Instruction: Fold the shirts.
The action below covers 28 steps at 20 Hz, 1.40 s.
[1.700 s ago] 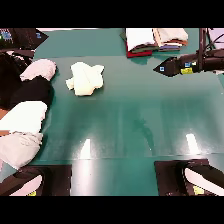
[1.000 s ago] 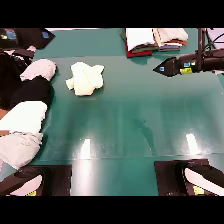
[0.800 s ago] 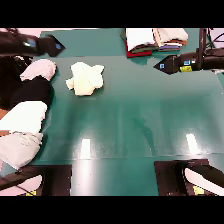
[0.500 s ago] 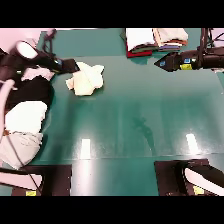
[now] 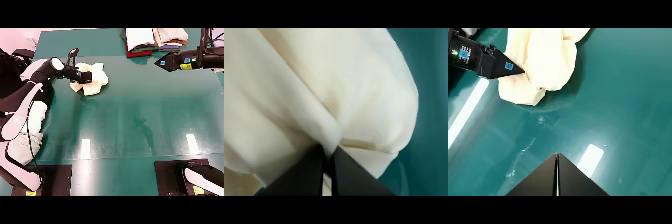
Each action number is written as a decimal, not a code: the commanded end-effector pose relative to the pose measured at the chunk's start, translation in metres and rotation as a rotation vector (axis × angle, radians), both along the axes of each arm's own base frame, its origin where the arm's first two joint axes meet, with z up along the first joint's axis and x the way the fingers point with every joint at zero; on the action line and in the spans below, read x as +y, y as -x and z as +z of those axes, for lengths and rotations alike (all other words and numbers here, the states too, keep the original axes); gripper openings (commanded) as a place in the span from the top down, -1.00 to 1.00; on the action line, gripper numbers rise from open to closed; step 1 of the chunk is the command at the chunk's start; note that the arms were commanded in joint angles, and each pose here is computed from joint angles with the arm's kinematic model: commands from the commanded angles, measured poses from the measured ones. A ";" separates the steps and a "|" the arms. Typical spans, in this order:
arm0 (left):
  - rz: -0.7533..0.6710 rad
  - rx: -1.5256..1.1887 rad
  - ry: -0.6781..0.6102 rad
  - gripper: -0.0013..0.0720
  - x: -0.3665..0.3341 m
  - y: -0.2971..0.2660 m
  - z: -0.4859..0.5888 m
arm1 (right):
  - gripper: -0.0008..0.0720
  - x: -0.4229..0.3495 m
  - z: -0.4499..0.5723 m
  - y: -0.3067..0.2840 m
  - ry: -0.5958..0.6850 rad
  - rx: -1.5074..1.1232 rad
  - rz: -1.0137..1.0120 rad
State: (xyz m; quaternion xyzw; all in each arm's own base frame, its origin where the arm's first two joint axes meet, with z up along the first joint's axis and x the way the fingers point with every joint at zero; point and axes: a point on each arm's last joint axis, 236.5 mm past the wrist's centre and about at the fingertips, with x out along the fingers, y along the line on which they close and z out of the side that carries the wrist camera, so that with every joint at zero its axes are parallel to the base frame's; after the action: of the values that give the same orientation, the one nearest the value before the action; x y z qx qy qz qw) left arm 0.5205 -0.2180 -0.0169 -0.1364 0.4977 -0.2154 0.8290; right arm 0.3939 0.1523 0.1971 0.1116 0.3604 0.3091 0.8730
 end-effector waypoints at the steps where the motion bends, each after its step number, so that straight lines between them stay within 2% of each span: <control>1: -0.030 -0.018 -0.014 0.90 -0.002 0.000 0.016 | 0.94 0.001 0.000 0.002 -0.001 0.007 0.008; 3: -0.026 -0.138 -0.022 0.90 0.006 -0.013 0.071 | 0.94 0.006 0.006 0.003 -0.031 0.003 0.013; 6: -0.012 -0.451 -0.088 0.90 0.029 -0.011 0.213 | 0.94 0.006 0.046 0.000 -0.029 -0.092 0.018; 11: -0.021 -0.830 -0.099 0.90 0.053 0.088 0.398 | 0.94 -0.011 0.137 -0.004 0.051 -0.338 -0.028; 15: -0.187 -0.813 -0.078 0.90 0.009 0.155 0.407 | 0.94 -0.031 0.175 -0.002 0.099 -0.411 -0.117; 18: -0.368 -0.734 -0.044 0.90 -0.057 0.182 0.371 | 0.94 -0.037 0.188 0.002 0.101 -0.424 -0.150; 21: -0.556 -0.619 -0.064 0.89 -0.120 0.204 0.304 | 0.94 -0.036 0.188 0.005 0.103 -0.418 -0.144; 22: -0.606 -0.583 -0.075 0.27 -0.136 0.209 0.282 | 0.94 -0.036 0.187 0.005 0.105 -0.413 -0.141; 23: -0.616 -0.551 -0.073 -0.45 -0.146 0.208 0.266 | 0.94 -0.036 0.185 0.006 0.108 -0.405 -0.137; 24: -0.603 -0.531 -0.073 -0.53 -0.149 0.202 0.257 | 0.92 -0.035 0.182 0.008 0.113 -0.393 -0.130; 25: -0.573 -0.537 -0.085 -0.53 -0.144 0.190 0.256 | 0.53 -0.034 0.179 0.010 0.119 -0.379 -0.121; 26: -0.531 -0.549 -0.096 -0.53 -0.131 0.174 0.258 | -0.06 -0.034 0.173 0.013 0.128 -0.357 -0.109; 27: -0.481 -0.547 -0.109 -0.53 -0.113 0.158 0.260 | -0.28 -0.036 0.160 0.017 0.155 -0.308 -0.101; 28: -0.415 -0.525 -0.125 -0.53 -0.087 0.140 0.259 | -0.28 -0.042 0.139 0.022 0.200 -0.231 -0.097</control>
State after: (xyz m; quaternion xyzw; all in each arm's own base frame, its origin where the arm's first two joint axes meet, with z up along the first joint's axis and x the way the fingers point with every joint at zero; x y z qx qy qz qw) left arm 0.3512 -0.3342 0.2526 0.0909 0.2809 -0.4182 0.8591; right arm 0.3825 0.1174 0.3669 0.0185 0.2162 0.2494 0.9438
